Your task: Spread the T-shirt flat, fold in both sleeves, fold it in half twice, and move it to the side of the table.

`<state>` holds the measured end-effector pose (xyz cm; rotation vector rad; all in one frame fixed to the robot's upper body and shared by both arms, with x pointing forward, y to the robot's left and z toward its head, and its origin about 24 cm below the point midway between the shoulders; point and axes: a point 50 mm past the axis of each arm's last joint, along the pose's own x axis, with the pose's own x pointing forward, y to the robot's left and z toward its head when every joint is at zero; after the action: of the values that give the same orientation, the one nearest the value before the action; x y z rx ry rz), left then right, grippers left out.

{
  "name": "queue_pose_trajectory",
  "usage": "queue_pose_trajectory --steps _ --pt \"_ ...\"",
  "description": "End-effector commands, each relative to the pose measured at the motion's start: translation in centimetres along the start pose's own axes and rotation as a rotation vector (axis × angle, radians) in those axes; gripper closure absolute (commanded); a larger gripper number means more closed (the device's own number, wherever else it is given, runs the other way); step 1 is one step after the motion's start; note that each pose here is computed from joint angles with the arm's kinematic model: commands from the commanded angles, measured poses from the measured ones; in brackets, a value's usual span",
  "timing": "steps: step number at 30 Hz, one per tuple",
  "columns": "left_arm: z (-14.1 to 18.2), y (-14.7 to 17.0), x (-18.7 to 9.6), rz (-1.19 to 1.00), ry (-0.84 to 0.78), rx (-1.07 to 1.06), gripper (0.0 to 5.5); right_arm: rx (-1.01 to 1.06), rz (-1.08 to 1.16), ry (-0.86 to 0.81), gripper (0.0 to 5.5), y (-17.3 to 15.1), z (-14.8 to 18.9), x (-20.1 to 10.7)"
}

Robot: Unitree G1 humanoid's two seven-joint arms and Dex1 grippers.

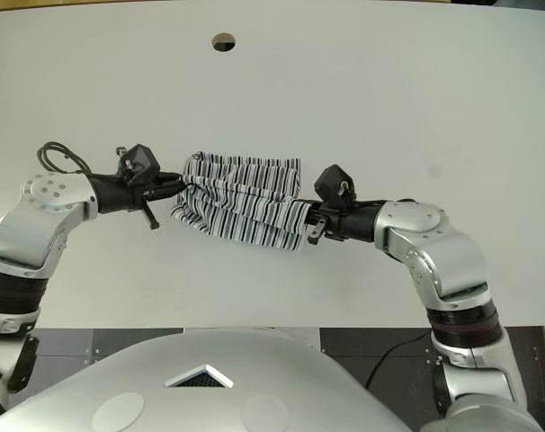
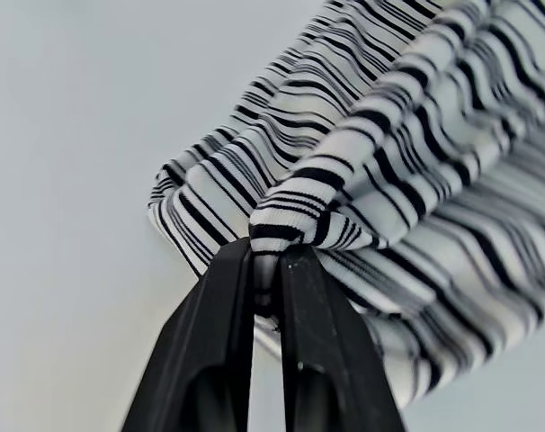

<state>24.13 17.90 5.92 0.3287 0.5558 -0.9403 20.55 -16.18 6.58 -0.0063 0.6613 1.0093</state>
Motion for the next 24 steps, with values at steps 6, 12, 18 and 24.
queue_pose_trajectory --steps 6,12,18,24 --pt "1.9 0.4 0.4 0.007 -0.076 -0.123 4.79 0.307 0.031 -0.101 5.4 -2.0 2.8 1.4" --pt "3.0 2.4 0.7 0.08 -0.151 -0.318 4.01 0.425 -0.042 -0.133 4.29 -3.6 2.9 1.7" --pt "1.9 5.4 1.5 0.272 -0.128 -0.483 4.01 0.484 -0.158 -0.14 4.29 -5.2 2.5 1.4" --pt "4.8 3.7 0.4 0.165 -0.369 -0.289 4.01 0.587 -0.309 -0.163 4.29 -7.5 1.9 0.9"
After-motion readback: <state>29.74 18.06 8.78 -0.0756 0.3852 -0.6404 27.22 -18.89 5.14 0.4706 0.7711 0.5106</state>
